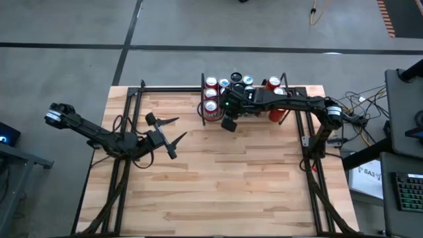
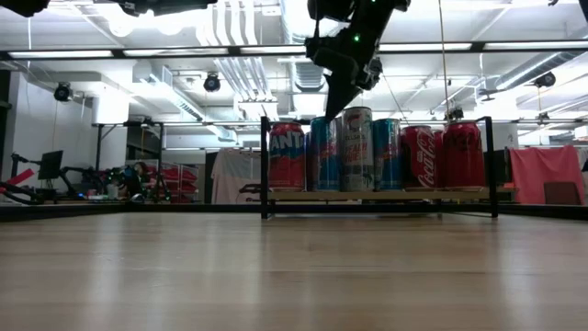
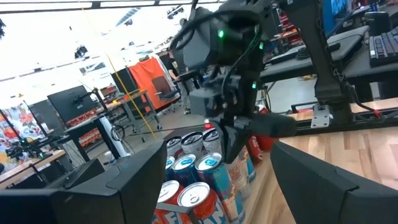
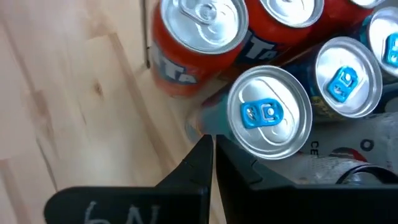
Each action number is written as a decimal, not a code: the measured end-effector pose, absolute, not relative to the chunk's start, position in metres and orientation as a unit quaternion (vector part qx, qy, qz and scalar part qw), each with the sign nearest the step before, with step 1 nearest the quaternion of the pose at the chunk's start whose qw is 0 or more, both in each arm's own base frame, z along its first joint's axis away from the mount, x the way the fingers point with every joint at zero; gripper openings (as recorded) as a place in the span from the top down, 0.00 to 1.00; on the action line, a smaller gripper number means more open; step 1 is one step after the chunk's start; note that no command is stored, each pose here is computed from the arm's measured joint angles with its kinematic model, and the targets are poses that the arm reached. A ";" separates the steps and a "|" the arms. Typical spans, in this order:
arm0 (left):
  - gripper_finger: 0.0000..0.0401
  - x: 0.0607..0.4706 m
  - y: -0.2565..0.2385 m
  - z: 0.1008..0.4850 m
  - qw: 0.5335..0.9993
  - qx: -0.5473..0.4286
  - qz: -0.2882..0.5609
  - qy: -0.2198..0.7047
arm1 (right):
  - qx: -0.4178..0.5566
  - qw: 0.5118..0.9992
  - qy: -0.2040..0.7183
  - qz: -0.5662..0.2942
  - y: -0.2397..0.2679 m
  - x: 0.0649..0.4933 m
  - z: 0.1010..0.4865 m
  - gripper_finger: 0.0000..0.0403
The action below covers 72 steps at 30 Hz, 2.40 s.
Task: Place canned beverage on shelf
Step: Adjust the soda cans on the shelf
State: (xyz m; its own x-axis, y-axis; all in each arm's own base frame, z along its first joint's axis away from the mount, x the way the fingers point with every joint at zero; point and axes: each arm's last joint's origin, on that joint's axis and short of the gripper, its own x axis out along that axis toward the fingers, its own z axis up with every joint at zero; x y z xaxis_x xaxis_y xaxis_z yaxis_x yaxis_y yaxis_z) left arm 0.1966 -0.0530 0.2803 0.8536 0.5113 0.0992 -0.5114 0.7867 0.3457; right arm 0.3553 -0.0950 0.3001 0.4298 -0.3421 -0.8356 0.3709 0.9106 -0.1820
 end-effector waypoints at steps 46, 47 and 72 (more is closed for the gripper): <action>1.00 0.320 0.059 0.296 0.951 0.144 0.212 0.174 | 0.064 0.905 0.291 -0.305 -0.126 0.238 0.276 0.98; 1.00 0.320 0.059 0.296 0.951 0.144 0.212 0.173 | 0.066 0.906 0.291 -0.300 -0.126 0.239 0.275 0.98; 1.00 0.315 0.059 0.300 0.950 0.142 0.217 0.172 | 0.017 0.884 0.304 -0.355 -0.162 0.250 0.276 0.98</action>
State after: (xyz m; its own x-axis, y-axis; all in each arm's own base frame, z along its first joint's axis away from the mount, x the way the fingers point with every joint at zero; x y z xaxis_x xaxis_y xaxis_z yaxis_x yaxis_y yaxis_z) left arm 0.3154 0.0586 0.2995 0.8470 0.4609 -0.2648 -0.3632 0.8656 0.3448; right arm 0.2497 -0.1620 0.2762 0.5635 -0.6176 -0.5486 0.6377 0.7474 -0.1863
